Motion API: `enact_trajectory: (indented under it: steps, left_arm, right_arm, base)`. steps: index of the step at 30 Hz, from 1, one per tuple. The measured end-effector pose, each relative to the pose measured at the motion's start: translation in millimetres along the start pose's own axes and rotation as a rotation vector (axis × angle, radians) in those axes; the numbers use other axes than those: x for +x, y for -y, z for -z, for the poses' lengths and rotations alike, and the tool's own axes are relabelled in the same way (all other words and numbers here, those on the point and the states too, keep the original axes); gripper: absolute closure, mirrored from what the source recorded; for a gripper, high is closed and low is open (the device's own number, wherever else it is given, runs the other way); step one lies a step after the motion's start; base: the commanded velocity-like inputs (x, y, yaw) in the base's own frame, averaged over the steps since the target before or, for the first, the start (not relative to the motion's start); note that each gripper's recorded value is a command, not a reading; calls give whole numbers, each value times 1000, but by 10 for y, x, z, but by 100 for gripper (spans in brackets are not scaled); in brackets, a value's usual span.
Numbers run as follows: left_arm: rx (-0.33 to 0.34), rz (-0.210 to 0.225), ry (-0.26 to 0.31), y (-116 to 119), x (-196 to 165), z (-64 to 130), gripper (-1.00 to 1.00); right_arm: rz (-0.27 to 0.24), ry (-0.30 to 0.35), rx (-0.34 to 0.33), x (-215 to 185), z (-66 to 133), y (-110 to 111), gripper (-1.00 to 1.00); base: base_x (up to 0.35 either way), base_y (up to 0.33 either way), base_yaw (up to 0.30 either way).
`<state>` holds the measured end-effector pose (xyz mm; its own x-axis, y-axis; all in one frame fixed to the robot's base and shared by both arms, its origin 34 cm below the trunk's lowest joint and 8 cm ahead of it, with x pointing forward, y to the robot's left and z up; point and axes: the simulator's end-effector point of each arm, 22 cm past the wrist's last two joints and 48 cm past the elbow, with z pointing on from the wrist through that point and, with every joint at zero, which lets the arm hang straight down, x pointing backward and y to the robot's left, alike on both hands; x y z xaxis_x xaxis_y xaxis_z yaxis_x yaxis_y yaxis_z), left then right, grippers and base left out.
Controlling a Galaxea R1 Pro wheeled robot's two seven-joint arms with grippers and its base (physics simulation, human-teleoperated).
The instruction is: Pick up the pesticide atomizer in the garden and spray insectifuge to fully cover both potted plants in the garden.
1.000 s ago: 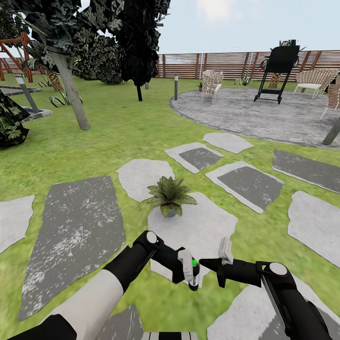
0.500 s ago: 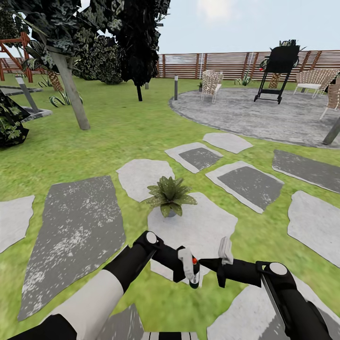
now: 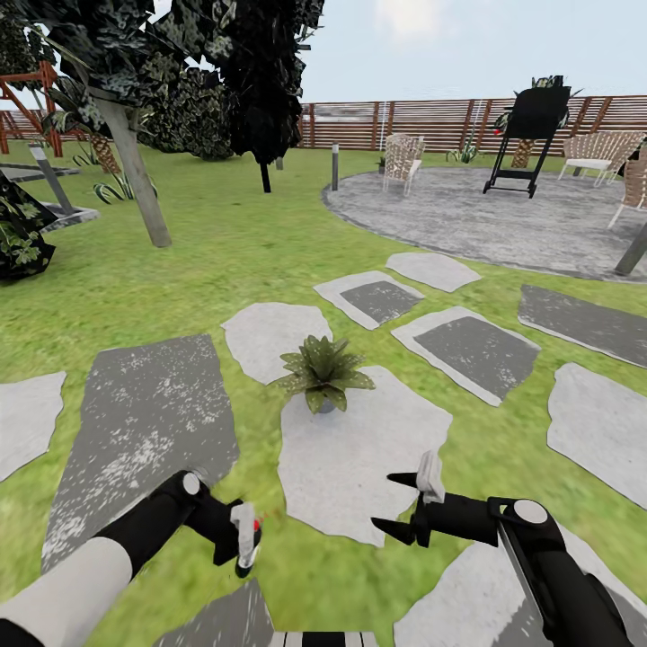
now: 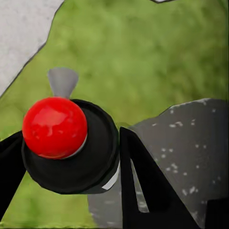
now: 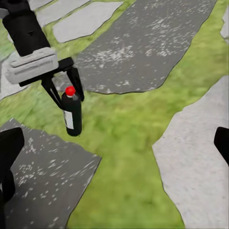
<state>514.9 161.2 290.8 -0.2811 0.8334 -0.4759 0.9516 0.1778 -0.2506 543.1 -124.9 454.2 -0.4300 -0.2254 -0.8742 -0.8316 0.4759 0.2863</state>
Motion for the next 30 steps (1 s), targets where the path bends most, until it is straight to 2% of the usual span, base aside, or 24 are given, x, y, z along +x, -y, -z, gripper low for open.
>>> enact_trajectory:
  steps: [2,3,4,6,7,8,9,11,12,13,15,18,20,23,26,30]
  left_arm:
    - [-31,37,-32,0,309,16,100]
    - [-80,79,-29,-50,464,15,100]
    - [-140,150,-11,-89,630,-12,100]
    - [-343,401,40,-199,1175,-42,100]
    - [-443,514,55,-248,1438,1,100]
    - [-550,620,70,-308,1692,87,100]
    - [-662,704,96,-384,1902,211,100]
    - [-852,811,182,-461,2185,450,100]
    - [-924,855,222,-460,2302,547,100]
    - [-965,888,243,-449,2378,597,100]
    - [-1060,995,278,-309,2636,646,100]
    - [-1241,1057,334,-89,2927,846,100]
    - [-1303,1090,321,141,3121,877,100]
    - [-1307,1118,292,315,3237,806,100]
    - [-1292,1129,290,367,3197,708,100]
    - [-1291,1137,292,382,3188,683,100]
  right_arm:
    - [-2,-1,3,9,-9,5,-100]
    - [-13,-5,5,54,-15,15,-100]
    - [-46,-14,17,165,-12,61,-100]
    - [-179,-26,175,612,155,485,-100]
    - [-226,-18,267,829,289,702,-100]
    - [-258,1,364,1045,456,907,-100]
    - [-294,25,466,1271,650,1090,-100]
    - [-354,58,646,1739,963,1293,-100]
    - [-359,65,723,1943,1064,1334,-100]
    - [-355,69,779,2068,1129,1356,-100]
    - [-335,74,962,2428,1329,1354,-100]
    - [-297,115,1187,2742,1614,1164,-100]
    - [-258,161,1250,2755,1700,1017,-100]
    - [-242,182,1268,2749,1716,943,-100]
    - [-241,185,1270,2751,1716,925,-100]
    - [-251,180,1268,2780,1690,893,-100]
  base:
    - [0,0,0]
    - [0,0,0]
    - [0,0,0]
    - [0,0,0]
    - [0,0,0]
    - [0,0,0]
    - [0,0,0]
    - [0,0,0]
    - [0,0,0]
    - [0,0,0]
    - [0,0,0]
    - [0,0,0]
    - [0,0,0]
    - [0,0,0]
    - [0,0,0]
    - [0,0,0]
